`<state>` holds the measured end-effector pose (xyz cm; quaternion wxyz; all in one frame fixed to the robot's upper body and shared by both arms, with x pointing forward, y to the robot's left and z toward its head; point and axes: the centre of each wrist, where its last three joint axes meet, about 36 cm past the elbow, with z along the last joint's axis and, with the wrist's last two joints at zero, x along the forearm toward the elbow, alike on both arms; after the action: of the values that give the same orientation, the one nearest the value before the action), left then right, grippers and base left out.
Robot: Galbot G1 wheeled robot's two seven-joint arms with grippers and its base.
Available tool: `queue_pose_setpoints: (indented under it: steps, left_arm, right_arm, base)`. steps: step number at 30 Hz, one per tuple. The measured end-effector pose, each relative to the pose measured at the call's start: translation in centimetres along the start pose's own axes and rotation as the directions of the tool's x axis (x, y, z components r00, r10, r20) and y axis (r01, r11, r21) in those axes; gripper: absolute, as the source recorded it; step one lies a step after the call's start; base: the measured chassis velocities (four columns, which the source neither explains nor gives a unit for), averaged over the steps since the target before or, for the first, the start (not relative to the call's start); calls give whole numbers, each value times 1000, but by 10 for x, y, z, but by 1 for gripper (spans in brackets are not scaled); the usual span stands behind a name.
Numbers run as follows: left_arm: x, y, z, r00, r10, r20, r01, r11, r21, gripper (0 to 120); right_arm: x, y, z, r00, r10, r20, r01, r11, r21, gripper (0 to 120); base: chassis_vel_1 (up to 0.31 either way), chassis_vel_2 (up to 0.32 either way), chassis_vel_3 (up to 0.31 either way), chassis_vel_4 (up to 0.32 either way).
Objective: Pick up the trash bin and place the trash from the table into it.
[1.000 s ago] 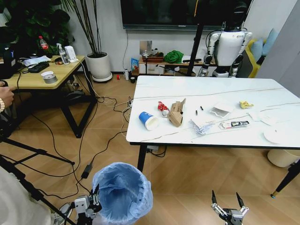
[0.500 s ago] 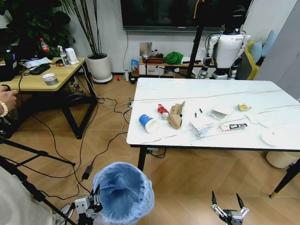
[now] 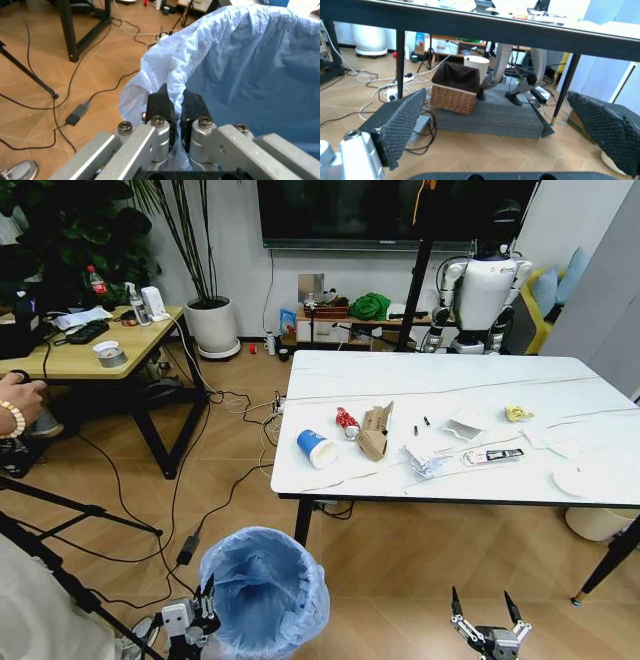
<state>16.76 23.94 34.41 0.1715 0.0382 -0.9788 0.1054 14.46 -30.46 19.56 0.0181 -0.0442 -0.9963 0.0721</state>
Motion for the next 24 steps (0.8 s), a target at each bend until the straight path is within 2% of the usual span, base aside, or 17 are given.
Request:
queue_pose_setpoints:
  steps: [24]
  left_arm:
    - [-2, -3, 6, 1000, 0, -3, 0, 1000, -10, 0]
  right_arm:
    - [-3, -2, 1, 1000, -1, 0, 1, 1000, 1, 100]
  base:
    - [0, 0, 0, 0]
